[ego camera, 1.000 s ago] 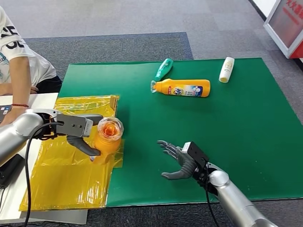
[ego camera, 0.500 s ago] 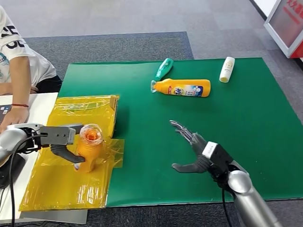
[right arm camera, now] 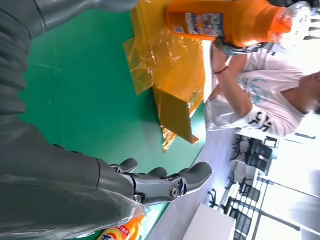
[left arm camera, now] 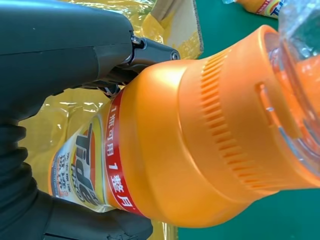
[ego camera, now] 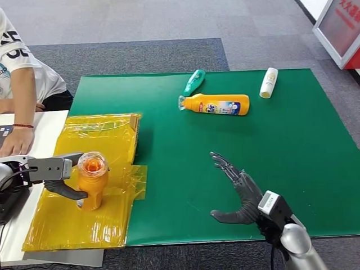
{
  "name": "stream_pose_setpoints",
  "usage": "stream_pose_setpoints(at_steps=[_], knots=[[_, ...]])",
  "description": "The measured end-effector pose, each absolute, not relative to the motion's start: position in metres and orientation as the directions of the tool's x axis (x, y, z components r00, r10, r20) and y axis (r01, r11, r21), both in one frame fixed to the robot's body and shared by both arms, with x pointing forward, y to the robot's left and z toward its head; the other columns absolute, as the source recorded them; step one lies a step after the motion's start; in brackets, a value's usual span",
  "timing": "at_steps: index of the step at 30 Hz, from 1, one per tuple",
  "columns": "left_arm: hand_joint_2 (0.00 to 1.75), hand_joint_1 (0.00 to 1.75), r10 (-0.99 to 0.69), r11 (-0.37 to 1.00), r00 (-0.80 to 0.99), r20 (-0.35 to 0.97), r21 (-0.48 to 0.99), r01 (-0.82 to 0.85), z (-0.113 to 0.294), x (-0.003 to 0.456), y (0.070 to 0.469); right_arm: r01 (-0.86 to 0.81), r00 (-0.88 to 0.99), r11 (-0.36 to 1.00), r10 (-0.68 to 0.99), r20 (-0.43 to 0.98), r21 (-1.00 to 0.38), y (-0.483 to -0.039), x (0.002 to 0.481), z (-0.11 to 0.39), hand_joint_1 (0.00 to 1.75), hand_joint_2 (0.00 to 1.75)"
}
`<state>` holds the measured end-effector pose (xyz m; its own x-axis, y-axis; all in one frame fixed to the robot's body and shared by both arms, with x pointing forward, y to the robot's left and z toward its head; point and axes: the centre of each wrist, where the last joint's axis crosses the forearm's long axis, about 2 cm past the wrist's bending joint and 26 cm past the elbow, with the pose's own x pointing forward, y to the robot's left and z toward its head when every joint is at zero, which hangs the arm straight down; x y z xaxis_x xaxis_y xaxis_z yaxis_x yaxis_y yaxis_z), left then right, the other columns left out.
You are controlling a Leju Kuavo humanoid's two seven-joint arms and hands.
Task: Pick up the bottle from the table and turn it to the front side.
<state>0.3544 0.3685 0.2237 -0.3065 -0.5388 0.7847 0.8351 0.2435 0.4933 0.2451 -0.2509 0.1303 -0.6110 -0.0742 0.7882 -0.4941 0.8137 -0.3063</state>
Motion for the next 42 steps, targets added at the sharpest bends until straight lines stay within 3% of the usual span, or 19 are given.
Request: stream_pose_setpoints(at_steps=[13, 24, 31, 42], knots=[[1.75, 1.75, -0.645, 0.108, -0.416, 0.641, 0.615, 0.781, 0.244, 0.361, 0.363, -0.525, -0.601, 0.805, -0.121, 0.79, -0.276, -0.242, 0.242, 0.131, 0.0, 1.75], [1.75, 1.75, -0.659, 0.065, -0.458, 0.597, 0.651, 0.756, 0.248, 0.365, 0.355, -0.53, -0.598, 0.804, -0.129, 0.791, -0.27, -0.24, 0.242, 0.131, 0.0, 1.75], [1.75, 1.75, -0.68, -0.085, -0.594, 0.43, 0.758, 0.647, 0.261, 0.376, 0.317, -0.543, -0.594, 0.796, -0.139, 0.793, -0.267, -0.236, 0.246, 0.134, 0.0, 1.75], [1.75, 1.75, -0.62, -0.1, -0.659, 0.426, 0.79, 0.605, 0.263, 0.374, 0.284, -0.559, -0.578, 0.789, -0.148, 0.803, -0.256, -0.231, 0.249, 0.132, 0.0, 1.75]])
